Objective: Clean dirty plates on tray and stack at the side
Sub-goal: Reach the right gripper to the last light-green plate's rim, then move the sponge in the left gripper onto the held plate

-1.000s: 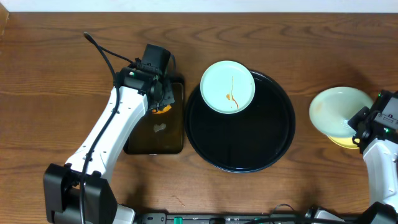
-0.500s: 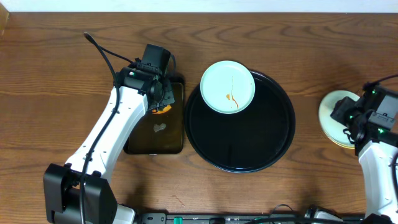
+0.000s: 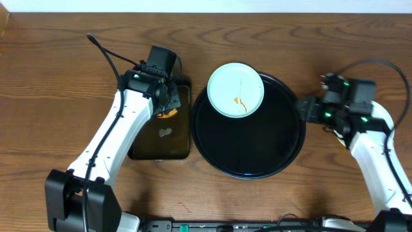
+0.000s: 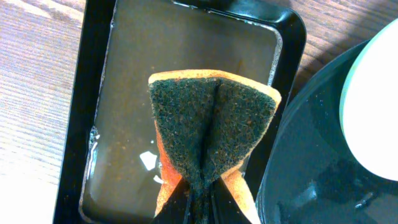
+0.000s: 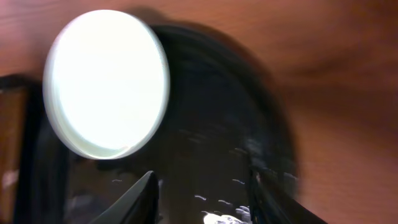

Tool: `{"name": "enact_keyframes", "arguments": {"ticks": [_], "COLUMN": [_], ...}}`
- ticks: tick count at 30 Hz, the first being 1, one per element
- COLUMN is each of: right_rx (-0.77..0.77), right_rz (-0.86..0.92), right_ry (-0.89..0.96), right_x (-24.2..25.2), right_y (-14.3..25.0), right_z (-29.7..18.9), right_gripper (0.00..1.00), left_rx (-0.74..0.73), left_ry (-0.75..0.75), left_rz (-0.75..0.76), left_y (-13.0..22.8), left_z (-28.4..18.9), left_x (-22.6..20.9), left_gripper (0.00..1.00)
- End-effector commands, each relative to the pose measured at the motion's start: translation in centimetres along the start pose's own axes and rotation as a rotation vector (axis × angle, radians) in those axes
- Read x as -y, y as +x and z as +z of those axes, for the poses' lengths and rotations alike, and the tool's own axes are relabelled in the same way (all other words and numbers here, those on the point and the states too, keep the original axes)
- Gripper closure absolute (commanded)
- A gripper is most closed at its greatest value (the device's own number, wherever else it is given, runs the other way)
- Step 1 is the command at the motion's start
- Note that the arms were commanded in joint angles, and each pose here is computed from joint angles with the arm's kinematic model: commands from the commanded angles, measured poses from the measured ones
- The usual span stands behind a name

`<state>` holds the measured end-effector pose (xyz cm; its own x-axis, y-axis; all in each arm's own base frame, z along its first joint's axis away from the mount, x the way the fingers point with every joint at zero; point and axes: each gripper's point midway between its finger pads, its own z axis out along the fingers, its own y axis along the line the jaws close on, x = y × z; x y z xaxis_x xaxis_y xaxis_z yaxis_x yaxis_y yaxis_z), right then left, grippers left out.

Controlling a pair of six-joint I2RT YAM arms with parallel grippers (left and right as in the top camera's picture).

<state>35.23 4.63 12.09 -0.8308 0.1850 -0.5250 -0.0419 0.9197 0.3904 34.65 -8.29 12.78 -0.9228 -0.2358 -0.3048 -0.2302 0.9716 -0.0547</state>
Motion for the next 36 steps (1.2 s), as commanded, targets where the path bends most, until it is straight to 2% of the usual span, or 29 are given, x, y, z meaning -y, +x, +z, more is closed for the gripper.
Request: {"name": "enact_keyframes", "arguments": {"ticks": [1,6,9,11,19,25,27,28,32,36], "right_rx": [0.039,-0.04,-0.082,-0.098,-0.259,-0.33,-0.342,-0.356,-0.382,-0.429], "right_rz": [-0.162,-0.303,-0.306,-0.25,-0.095,-0.027,-0.018,0.0,0.012,0.015], "right_ry": [0.008,-0.029,-0.033,0.006,0.054,0.063,0.045,0.056,0.065,0.077], "right_x": [-3.6,-7.6,-7.9,-6.6,-4.3,-3.7,-4.0,-3.8,-3.5,-3.4], "right_y": [-3.2,-5.4,-5.7,-5.7,-1.6,0.8,1.3,1.8,2.5,3.7], "right_z": [-1.2,-1.1,1.2,3.6,10.9,14.0,14.6,15.0,15.3,14.8], "right_gripper": [0.53,0.52,0.47,0.48,0.59,0.6,0.66,0.76,0.97,0.99], "left_rx": [0.006,0.003,0.003,0.003,0.003,0.003,0.003,0.003,0.003,0.002], "left_ry": [0.0,-0.001,-0.001,-0.001,-0.001,-0.001,-0.001,-0.001,-0.001,0.001], "left_rz": [0.004,0.004,0.004,0.004,0.004,0.004,0.004,0.004,0.004,0.004], "left_y": [-0.1,0.0,0.0,0.0,0.0,0.0,0.0,0.0,0.0,0.0], "left_z": [-0.4,-0.4,-0.4,-0.4,-0.4,-0.4,-0.4,-0.4,-0.4,-0.4], "left_x": [-0.1,-0.2,-0.2,-0.2,-0.2,-0.2,-0.2,-0.2,-0.2,-0.2], "left_gripper": [0.92,0.93,0.92,0.92,0.92,0.92,0.92,0.92,0.92,0.92]}}
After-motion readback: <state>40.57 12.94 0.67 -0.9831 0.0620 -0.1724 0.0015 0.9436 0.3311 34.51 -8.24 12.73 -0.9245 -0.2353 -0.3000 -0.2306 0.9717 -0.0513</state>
